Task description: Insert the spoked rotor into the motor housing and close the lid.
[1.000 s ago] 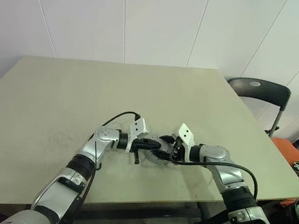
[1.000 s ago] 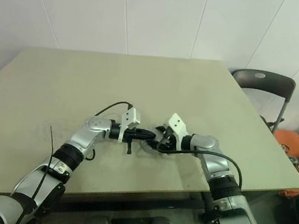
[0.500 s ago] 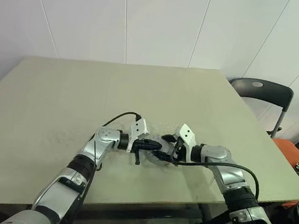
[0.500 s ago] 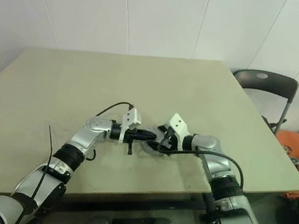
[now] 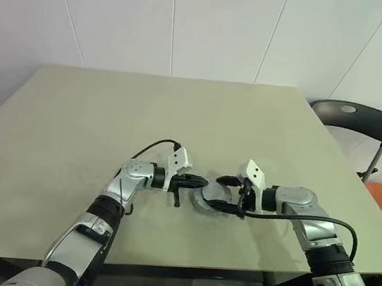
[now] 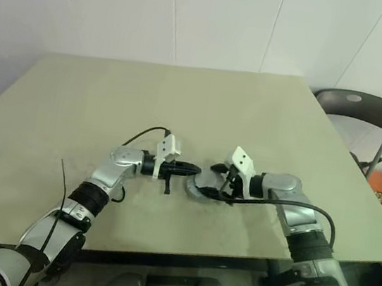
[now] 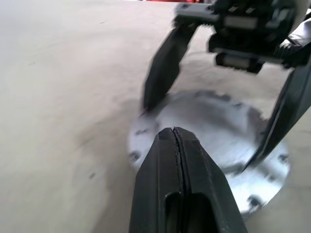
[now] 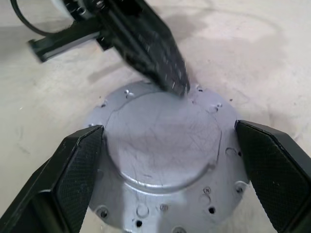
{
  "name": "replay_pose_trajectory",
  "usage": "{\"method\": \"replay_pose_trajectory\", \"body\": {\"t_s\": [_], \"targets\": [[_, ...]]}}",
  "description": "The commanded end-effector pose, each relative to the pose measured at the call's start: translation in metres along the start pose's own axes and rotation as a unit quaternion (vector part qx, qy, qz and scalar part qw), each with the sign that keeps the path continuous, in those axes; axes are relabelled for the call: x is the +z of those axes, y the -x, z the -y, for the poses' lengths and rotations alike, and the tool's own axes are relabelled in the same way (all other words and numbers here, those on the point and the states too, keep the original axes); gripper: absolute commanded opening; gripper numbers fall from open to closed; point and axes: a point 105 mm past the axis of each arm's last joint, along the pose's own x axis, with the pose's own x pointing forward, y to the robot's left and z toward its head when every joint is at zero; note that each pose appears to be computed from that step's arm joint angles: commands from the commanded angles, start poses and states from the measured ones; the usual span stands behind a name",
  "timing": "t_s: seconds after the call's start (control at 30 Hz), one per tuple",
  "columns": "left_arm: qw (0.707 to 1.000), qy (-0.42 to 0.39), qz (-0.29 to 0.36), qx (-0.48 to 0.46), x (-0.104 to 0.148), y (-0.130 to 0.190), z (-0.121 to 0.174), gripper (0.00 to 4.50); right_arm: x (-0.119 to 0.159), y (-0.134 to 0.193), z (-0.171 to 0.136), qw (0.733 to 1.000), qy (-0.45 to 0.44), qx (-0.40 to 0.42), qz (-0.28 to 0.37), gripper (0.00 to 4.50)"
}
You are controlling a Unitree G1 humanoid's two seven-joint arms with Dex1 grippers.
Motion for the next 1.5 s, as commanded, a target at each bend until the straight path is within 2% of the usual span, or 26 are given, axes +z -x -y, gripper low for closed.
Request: {"method": "replay_pose_trajectory", "body": {"t_s": [0.03, 0.5, 0.7, 1.0, 1.23, 1.5], "targets": [[0.999, 0.015, -0.028, -0.004, -0.015, 0.000, 0.003, 0.00, -0.029, 0.009, 0.008, 0.998, -0.042, -0.027, -0.043, 4.48], [0.999, 0.014, -0.030, -0.006, -0.016, -0.001, 0.002, 0.00, -0.034, -0.001, 0.012, 0.997, -0.042, -0.052, -0.042, 4.48], [0.999, 0.014, -0.029, -0.008, -0.015, -0.001, 0.002, 0.00, -0.013, -0.007, 0.006, 0.998, -0.058, -0.028, 0.007, 4.48], [0.999, 0.013, -0.029, -0.010, -0.015, -0.001, 0.001, 0.00, -0.008, -0.012, 0.008, 0.998, -0.049, -0.039, 0.009, 4.48], [0.997, 0.033, 0.003, -0.063, -0.001, -0.001, 0.016, 0.00, -0.009, -0.014, 0.009, 0.998, -0.040, -0.047, 0.000, 4.48], [0.999, 0.020, 0.000, -0.027, -0.001, -0.001, 0.005, 0.00, -0.013, -0.016, 0.008, 0.998, -0.037, -0.050, -0.008, 4.48]]}}
